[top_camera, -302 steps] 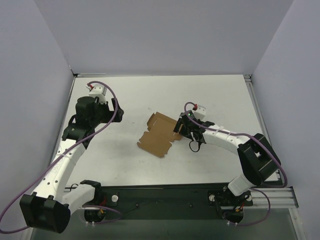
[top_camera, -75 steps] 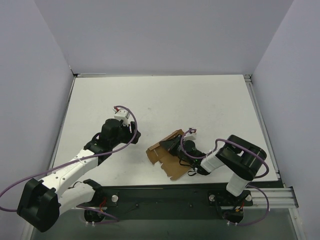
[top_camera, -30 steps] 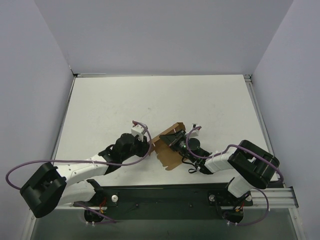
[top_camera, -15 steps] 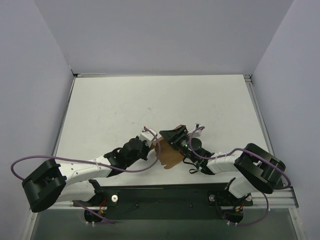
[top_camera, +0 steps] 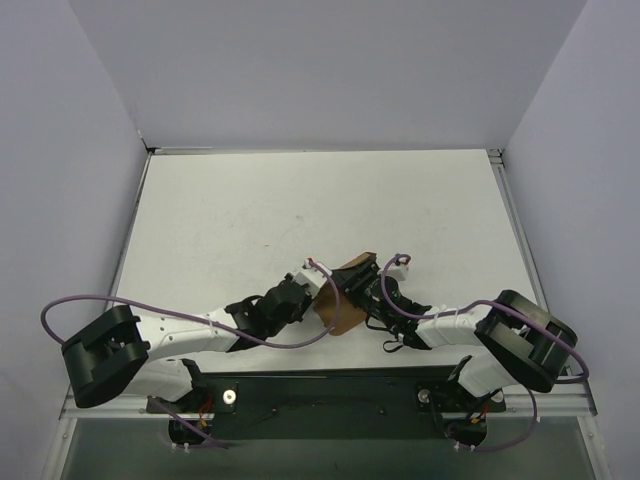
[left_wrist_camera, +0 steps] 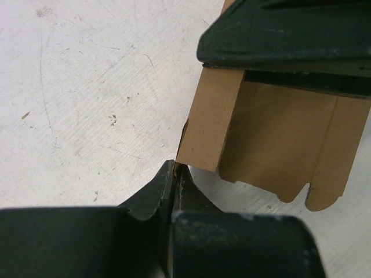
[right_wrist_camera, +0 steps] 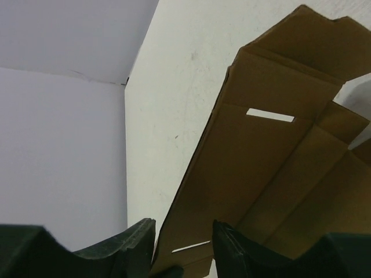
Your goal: Fold the paper box
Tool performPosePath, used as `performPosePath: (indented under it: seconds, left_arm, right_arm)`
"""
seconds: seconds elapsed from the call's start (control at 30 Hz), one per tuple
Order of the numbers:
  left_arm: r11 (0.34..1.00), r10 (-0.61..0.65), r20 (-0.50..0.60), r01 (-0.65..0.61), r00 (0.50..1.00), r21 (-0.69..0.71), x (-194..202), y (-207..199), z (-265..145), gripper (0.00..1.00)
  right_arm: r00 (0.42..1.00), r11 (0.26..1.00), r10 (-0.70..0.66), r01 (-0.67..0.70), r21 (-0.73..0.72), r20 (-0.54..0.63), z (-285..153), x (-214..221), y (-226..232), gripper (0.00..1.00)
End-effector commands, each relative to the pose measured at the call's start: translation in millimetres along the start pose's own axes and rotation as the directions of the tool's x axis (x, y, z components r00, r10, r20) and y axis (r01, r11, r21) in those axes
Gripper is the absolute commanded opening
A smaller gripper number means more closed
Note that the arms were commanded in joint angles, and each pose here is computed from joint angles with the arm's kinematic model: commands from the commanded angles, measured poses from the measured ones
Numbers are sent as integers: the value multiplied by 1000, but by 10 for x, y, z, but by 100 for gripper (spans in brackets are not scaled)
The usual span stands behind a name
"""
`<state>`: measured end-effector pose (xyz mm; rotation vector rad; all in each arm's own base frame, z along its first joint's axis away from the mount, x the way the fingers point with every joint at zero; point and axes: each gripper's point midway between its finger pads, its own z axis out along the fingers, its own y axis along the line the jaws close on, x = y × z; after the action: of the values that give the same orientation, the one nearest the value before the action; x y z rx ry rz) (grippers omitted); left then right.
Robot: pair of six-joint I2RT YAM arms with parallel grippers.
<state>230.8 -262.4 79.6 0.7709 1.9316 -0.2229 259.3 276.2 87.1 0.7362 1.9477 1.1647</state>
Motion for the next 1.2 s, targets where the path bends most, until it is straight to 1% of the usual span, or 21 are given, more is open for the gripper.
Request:
performPosePath:
  seconds: [0.0, 0.17, 0.2, 0.4, 0.43, 0.5, 0.53, 0.57, 0.63, 0.67, 0.7, 0.8, 0.93, 0.97, 1.0, 1.07, 1.17]
  left_arm:
    - [998, 31, -4, -31, 1000, -46, -58, 59, 15, 0]
    - [997, 30, -10, -30, 1000, -65, -45, 86, 23, 0]
    - [998, 32, -15, -32, 999, -62, -34, 77, 32, 0]
    - [998, 25, -23, -26, 999, -58, -20, 63, 29, 0]
    - [998, 22, -21, -23, 1000, -55, -41, 59, 23, 3]
    - [999, 5, -8, -6, 1000, -49, -95, 58, -14, 25]
    - [999, 1, -2, -1, 1000, -35, -115, 39, -34, 32]
    - [1000, -9, 17, 10, 1000, -26, -175, 38, -71, 43]
    - [1000, -19, 26, 20, 999, -7, -191, 28, -119, 56]
    - [999, -39, 50, 37, 998, 25, -265, -8, -174, 63]
    - [998, -49, 58, 47, 997, 36, -282, -8, -203, 69]
    - [993, -93, 98, 85, 991, 86, -331, -37, -316, 76]
    - [974, -204, 118, 190, 972, 122, -354, 57, -377, 78]
    - [966, -248, 112, 237, 962, 99, -330, 178, -351, 77]
    - [963, -262, 92, 254, 961, 93, -264, 204, -339, 77]
    - [948, -317, 69, 316, 946, 26, -151, 370, -291, 77]
    - [933, -358, 22, 358, 934, -28, 58, 467, -223, 77]
  right_arm:
    - [998, 1000, 27, -26, -15, 48, 53, -108, 95, 36]
    - [998, 999, 34, -34, -6, 48, 76, -80, -7, 26]
    - [998, 999, 35, -35, -7, 49, 81, -81, -12, 22]
    - [998, 999, 35, -35, -1, 58, 78, -81, -97, 11]
    - [997, 999, 36, -36, 1, 62, 73, -88, -106, 10]
    - [997, 999, 33, -34, 9, 65, 67, -94, -131, 6]
    - [997, 999, 31, -32, 11, 69, 64, -103, -137, 5]
    - [997, 999, 29, -30, 15, 67, 64, -98, -144, 4]
    - [997, 999, 28, -29, 21, 71, 62, -104, -160, 3]
    - [997, 999, 26, -28, 22, 75, 64, -112, -162, 3]
    - [997, 999, 25, -27, 25, 76, 63, -112, -175, 1]
    - [997, 999, 25, -27, 27, 74, 62, -103, -192, 0]
    - [997, 999, 27, -29, 22, 77, 62, -109, -176, 0]
    - [997, 999, 28, -30, 19, 77, 60, -111, -172, 0]
    - [996, 999, 29, -30, 18, 79, 58, -114, -172, 0]
    - [996, 999, 28, -29, 15, 80, 57, -116, -164, 0]
    - [996, 999, 30, -31, 10, 81, 58, -119, -148, 0]
